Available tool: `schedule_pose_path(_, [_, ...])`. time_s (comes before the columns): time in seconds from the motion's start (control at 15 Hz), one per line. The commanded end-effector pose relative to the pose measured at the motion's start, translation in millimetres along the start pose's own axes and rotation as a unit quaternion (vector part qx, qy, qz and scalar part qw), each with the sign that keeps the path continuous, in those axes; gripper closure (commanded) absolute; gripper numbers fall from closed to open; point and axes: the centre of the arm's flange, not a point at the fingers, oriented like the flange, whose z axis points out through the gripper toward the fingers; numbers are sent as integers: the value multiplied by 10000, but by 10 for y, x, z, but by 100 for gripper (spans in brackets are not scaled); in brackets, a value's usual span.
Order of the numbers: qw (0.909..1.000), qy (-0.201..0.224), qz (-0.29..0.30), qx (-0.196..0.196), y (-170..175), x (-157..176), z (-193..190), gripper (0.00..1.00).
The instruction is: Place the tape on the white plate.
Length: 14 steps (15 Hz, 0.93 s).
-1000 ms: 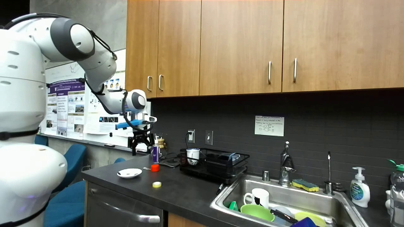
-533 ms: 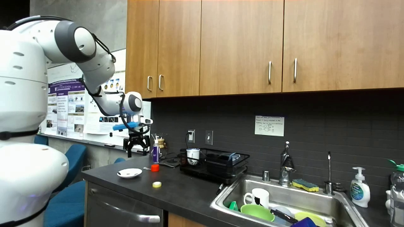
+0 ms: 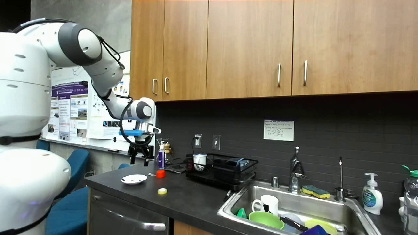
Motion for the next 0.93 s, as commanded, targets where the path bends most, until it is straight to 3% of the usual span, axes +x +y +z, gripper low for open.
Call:
schedule_pose_path(0.0, [9992,-4,153,367,69,-12,-16,0])
schedule_pose_path(0.53, [9959,-476,389,667,10,-122,-41,0])
schedule_pose_path(0.87, [9914,-332,791,987,60,-142,8,0])
